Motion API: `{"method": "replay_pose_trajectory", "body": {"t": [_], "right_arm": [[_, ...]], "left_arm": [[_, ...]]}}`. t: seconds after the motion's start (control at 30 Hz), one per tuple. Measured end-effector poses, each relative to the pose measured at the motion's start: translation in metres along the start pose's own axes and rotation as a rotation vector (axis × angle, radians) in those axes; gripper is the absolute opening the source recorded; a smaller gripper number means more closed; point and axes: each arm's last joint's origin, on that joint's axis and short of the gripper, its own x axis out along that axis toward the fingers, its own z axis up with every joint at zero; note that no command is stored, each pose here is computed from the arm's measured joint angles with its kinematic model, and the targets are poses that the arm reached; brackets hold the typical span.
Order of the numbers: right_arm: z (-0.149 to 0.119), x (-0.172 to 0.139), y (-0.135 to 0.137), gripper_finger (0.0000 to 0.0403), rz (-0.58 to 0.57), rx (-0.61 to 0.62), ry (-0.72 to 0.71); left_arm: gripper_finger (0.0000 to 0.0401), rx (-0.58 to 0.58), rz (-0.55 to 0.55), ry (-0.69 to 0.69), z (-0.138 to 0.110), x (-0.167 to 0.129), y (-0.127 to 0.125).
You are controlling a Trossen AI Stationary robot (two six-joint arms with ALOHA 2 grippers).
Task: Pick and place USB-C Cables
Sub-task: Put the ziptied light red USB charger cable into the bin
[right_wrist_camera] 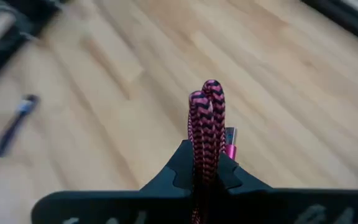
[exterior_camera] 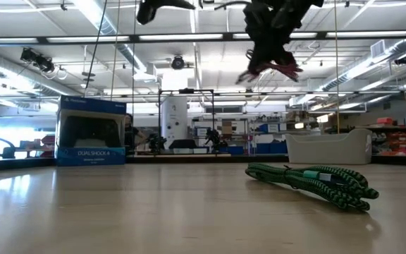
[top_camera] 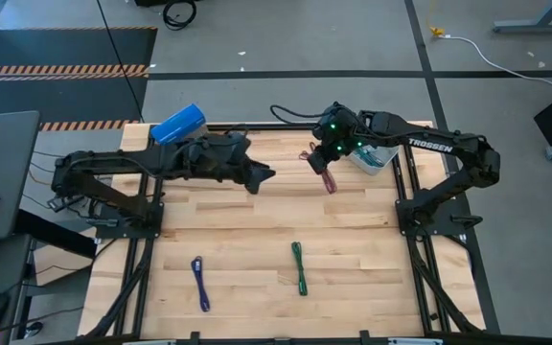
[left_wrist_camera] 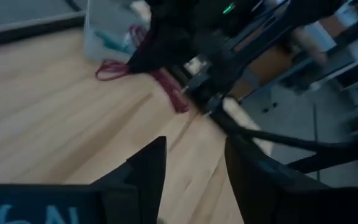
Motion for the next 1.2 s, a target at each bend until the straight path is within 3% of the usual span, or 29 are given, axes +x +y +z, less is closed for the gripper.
{"method": "replay_pose_trajectory", "body": {"t": [0.2, 0.33, 0.5, 0.73, 0.93, 1.2], "right_arm": [[-0.007, -0.003, -0.015, 0.0012, -0.131, -0.024, 0.088], [-0.014, -0.006, -0.025, 0.0011, -0.215, -0.048, 0.172], [-0.021, -0.011, -0.039, 0.0011, -0.317, -0.058, 0.276], [-0.019, -0.017, -0.057, 0.0010, -0.437, -0.091, 0.299], [-0.011, -0.025, -0.084, 0.0010, -0.679, -0.196, 0.290], [-0.007, -0.026, -0.117, 0.0010, -0.692, -0.257, 0.319]], "left_arm": [[0.0172, 0.090, -0.094, 0.013, 0.005, -0.019, -0.005], [0.0172, 0.219, -0.134, -0.001, 0.009, -0.034, -0.007], [0.0172, 0.328, -0.101, -0.034, 0.011, -0.043, -0.005], [0.0172, 0.421, -0.121, -0.071, 0.013, -0.044, -0.007], [0.0172, 0.429, -0.112, -0.083, 0.016, -0.043, -0.005], [0.0172, 0.360, -0.117, -0.081, 0.016, -0.044, -0.006]]}}
